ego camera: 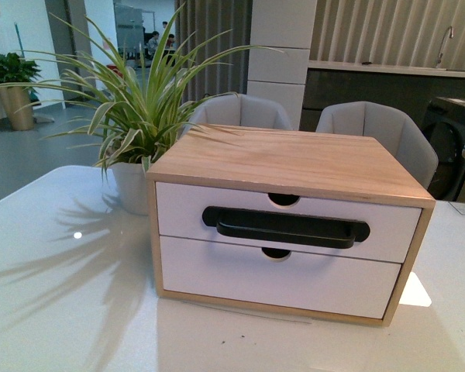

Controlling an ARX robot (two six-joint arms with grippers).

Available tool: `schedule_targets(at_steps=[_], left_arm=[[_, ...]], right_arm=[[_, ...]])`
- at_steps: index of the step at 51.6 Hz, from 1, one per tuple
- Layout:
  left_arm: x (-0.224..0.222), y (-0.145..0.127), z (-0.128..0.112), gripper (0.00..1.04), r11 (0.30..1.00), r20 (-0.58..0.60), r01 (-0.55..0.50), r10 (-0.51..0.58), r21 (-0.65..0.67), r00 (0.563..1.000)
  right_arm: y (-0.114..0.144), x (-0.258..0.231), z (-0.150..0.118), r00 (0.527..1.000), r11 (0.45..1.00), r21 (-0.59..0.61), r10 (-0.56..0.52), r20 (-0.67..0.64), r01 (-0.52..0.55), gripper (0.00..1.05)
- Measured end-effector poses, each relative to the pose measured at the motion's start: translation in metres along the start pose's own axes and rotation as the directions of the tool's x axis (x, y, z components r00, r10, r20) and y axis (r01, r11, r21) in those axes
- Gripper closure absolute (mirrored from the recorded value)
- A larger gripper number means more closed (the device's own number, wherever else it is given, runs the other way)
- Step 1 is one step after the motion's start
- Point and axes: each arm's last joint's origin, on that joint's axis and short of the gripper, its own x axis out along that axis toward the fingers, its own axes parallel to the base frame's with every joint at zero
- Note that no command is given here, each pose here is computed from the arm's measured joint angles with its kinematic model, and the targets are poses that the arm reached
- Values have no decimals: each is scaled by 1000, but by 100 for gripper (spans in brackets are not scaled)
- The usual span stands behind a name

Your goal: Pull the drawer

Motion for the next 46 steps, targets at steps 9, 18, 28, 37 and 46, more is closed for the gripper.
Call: schedule_targets(at_steps=[9,18,28,37,46], left_arm=[[0,0,0,7,1000,0,0,0,0,1000],[0,0,0,7,1000,0,0,0,0,1000],[0,0,0,7,1000,0,0,0,0,1000],[0,0,0,7,1000,0,0,0,0,1000],[0,0,0,7,1000,0,0,0,0,1000]], right_arm=[[0,0,0,1000,1000,0,0,0,0,9],[0,0,0,1000,1000,0,0,0,0,9],[0,0,0,1000,1000,0,0,0,0,9],[0,0,0,1000,1000,0,0,0,0,9],[0,0,0,1000,1000,0,0,0,0,9]])
